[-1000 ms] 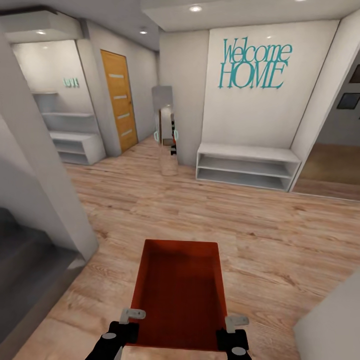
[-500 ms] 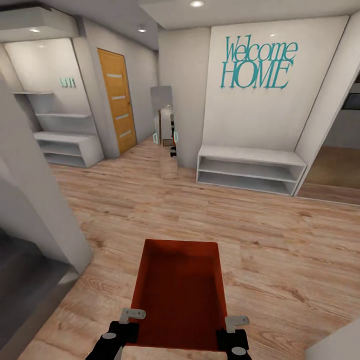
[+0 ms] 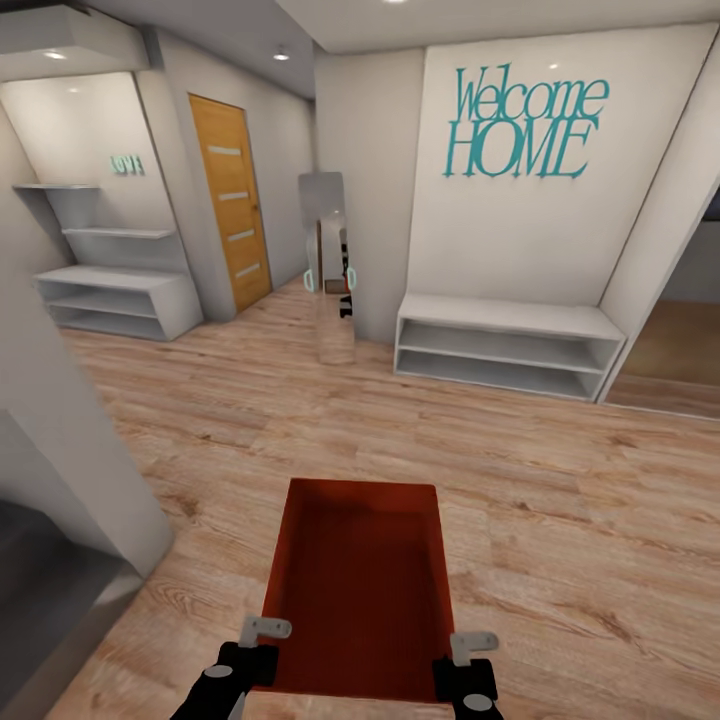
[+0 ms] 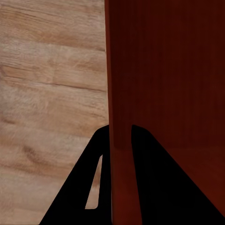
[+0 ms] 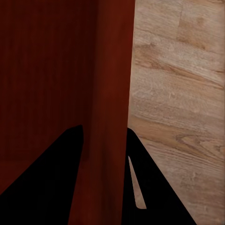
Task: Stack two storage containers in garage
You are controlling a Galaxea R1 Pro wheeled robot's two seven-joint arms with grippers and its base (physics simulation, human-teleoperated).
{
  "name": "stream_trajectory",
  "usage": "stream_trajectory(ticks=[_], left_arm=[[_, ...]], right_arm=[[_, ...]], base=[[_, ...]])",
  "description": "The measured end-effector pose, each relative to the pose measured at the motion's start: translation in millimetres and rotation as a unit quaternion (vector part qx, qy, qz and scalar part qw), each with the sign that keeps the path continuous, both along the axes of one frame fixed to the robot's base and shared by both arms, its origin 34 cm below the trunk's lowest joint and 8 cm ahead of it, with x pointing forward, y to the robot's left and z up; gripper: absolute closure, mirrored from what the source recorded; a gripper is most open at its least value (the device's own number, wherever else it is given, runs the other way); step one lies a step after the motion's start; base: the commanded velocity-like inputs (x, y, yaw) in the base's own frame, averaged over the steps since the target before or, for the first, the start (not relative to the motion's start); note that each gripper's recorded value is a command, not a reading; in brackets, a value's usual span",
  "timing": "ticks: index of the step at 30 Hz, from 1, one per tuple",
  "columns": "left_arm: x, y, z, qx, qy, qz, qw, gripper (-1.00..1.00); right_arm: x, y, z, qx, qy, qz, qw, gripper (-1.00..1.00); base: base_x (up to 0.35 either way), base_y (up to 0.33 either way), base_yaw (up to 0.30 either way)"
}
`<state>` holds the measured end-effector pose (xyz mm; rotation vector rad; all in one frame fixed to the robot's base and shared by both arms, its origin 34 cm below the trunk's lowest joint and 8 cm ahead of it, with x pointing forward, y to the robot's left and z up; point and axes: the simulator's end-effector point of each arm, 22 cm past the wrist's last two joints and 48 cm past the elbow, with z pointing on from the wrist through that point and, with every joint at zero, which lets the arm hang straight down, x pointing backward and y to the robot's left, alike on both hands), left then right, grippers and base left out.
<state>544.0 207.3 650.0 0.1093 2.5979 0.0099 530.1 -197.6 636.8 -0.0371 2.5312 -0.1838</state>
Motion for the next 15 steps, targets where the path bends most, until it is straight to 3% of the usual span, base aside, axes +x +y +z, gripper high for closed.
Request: stream_trajectory(ticks=[15], left_arm=[[1.8,0.4,1.4,0.000,-0.002,0.001,1.0000,1.00]], right_arm=[[2.7,0.4,1.4,0.000,-0.002,0.000,1.0000,1.00]], base=[[0.322,0.000,0.219]])
